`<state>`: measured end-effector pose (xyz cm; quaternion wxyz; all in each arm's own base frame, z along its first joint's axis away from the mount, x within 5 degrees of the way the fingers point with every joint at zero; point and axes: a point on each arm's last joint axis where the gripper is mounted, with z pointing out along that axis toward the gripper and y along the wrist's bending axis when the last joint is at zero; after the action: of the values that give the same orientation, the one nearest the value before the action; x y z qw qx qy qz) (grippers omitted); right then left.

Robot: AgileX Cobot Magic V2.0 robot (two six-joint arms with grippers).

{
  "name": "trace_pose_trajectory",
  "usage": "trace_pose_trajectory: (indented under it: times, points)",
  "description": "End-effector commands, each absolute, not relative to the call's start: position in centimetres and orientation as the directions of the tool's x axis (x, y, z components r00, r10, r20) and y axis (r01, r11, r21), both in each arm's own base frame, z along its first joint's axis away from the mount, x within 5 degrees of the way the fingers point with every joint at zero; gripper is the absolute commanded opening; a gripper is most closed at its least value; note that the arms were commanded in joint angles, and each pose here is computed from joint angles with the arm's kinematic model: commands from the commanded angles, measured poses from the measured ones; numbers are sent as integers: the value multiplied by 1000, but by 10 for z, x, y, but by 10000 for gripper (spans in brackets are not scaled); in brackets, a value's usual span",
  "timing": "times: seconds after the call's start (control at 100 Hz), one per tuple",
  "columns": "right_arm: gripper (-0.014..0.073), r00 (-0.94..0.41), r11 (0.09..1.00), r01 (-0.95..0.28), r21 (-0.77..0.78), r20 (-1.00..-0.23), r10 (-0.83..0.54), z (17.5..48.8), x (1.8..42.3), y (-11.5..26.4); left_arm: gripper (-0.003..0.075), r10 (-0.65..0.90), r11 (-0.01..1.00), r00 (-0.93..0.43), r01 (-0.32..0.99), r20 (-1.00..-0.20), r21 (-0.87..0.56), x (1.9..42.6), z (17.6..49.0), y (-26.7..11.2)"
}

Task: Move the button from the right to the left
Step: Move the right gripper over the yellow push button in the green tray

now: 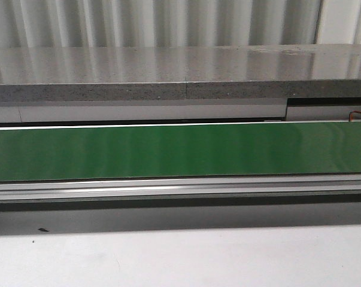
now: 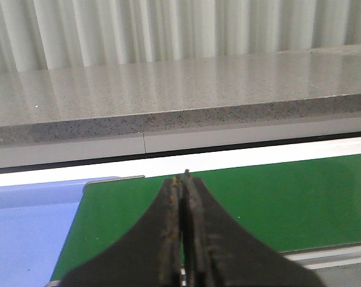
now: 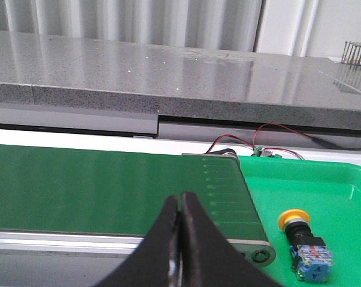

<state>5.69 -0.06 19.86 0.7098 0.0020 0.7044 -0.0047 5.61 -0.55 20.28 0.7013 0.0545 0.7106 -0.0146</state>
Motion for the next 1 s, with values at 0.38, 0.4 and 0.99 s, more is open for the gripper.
trace_pose_trajectory:
  times: [0.38,0.4,0.99]
  points:
    - [-66,126,1000,5,-16,-992,-17,214,54,0,-20,45,994,57,99,-997,51,55,198,-6]
    - [-66,126,1000,5,-16,-992,-17,214,54,0,-21,45,994,57,99,-997,51,55,198,-6]
    - [-66,16,1000,13,-27,-999,-28,241,58,-1,-20,45,994,57,99,-997,51,55,198,-6]
